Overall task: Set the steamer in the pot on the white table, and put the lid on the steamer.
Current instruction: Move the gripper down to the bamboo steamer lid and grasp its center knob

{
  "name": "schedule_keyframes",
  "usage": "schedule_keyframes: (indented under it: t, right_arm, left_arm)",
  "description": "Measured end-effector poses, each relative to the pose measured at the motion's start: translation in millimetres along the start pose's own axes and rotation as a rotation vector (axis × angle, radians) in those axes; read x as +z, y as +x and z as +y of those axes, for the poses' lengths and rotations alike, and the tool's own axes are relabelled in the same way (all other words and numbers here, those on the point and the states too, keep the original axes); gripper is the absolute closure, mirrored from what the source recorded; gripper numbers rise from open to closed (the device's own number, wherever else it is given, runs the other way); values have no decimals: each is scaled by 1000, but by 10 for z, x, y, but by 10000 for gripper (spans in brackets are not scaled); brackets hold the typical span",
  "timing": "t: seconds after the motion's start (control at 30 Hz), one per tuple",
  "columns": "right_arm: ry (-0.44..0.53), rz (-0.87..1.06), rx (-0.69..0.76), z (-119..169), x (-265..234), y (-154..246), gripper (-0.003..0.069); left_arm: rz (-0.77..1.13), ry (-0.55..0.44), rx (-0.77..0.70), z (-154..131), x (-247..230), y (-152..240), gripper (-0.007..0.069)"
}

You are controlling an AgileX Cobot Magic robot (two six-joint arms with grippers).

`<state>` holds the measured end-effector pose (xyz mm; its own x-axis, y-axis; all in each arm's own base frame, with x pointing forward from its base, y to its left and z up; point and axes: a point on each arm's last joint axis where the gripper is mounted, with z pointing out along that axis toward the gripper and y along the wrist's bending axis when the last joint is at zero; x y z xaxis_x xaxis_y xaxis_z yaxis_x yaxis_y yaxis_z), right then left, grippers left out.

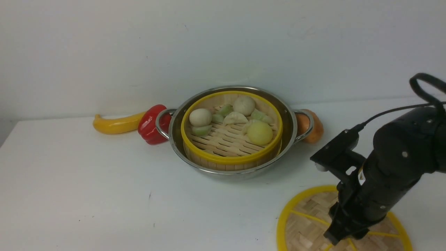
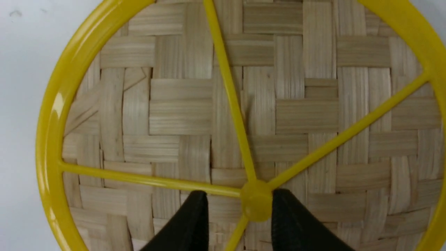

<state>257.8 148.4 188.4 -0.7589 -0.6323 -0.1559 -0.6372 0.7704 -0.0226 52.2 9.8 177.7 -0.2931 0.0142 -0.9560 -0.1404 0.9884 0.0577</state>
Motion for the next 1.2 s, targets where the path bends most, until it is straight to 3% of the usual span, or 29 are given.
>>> schedule_keyframes:
  t: [0.4,1.2]
  right_arm:
    - [52,10,-2,-50,49,-9,408]
    - [18,3,31,-20,50,-14,410]
  left_arm:
    - [0,0,0,0,0,0,384]
    - [0,0,0,0,0,0,384]
